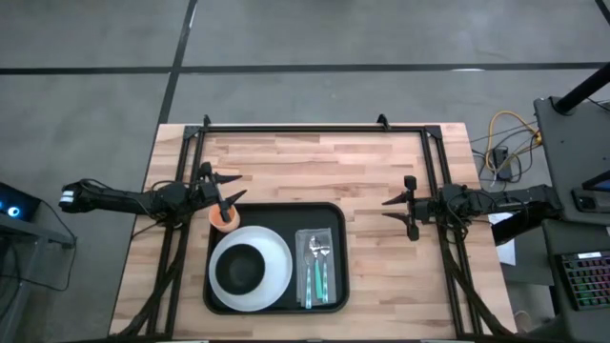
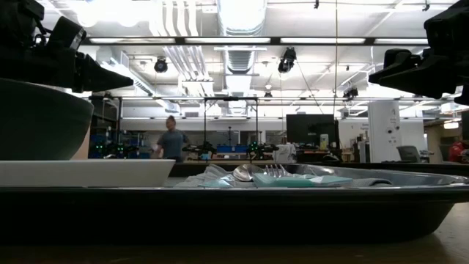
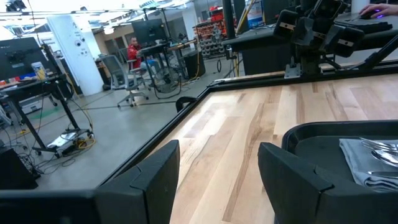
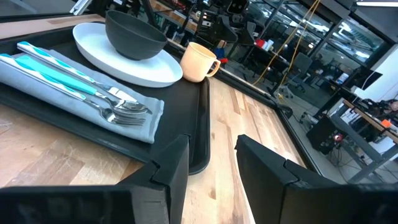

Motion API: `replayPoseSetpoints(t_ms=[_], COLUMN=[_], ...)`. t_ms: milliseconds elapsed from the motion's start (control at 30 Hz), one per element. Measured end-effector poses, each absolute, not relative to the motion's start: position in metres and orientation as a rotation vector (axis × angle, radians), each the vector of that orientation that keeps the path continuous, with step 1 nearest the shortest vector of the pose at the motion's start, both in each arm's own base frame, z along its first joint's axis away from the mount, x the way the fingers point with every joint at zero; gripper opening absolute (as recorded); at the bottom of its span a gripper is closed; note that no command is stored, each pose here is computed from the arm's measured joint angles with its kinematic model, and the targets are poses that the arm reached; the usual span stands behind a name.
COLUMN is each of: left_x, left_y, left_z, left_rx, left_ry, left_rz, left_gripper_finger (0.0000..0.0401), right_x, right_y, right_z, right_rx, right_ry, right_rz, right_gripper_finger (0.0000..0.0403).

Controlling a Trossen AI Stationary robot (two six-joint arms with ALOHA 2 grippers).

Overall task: Set up tray
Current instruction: Return to Home Position

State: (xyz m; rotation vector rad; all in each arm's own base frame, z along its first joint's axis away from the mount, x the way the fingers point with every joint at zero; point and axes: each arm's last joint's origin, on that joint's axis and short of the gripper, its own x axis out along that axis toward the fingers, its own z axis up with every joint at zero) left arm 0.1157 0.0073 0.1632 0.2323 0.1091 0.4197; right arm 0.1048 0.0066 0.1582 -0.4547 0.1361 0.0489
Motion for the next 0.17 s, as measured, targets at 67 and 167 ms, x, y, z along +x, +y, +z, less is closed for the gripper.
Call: replayPoseSetpoints(t_ms=[67,167], left_x=[0.1157,0.1157], left_y=[0.0073,0.0073], left_z=[0.1632,0.1632], left_rx=[0.232,0.232], left_ry=[0.109,0.109], left_rz=[0.42,0.419], left_gripper_finger=[0.0198,0.0198], right_x=[0.1048,0.1048], right_y=[0.0066,0.0066], right_z=[0.1582,0.1582], right_rx=[-0.455,-0.455], right_ry=[0.136,0.136], right_rz=[0.049,0.049], right_gripper_finger=[0.0123,0.0123])
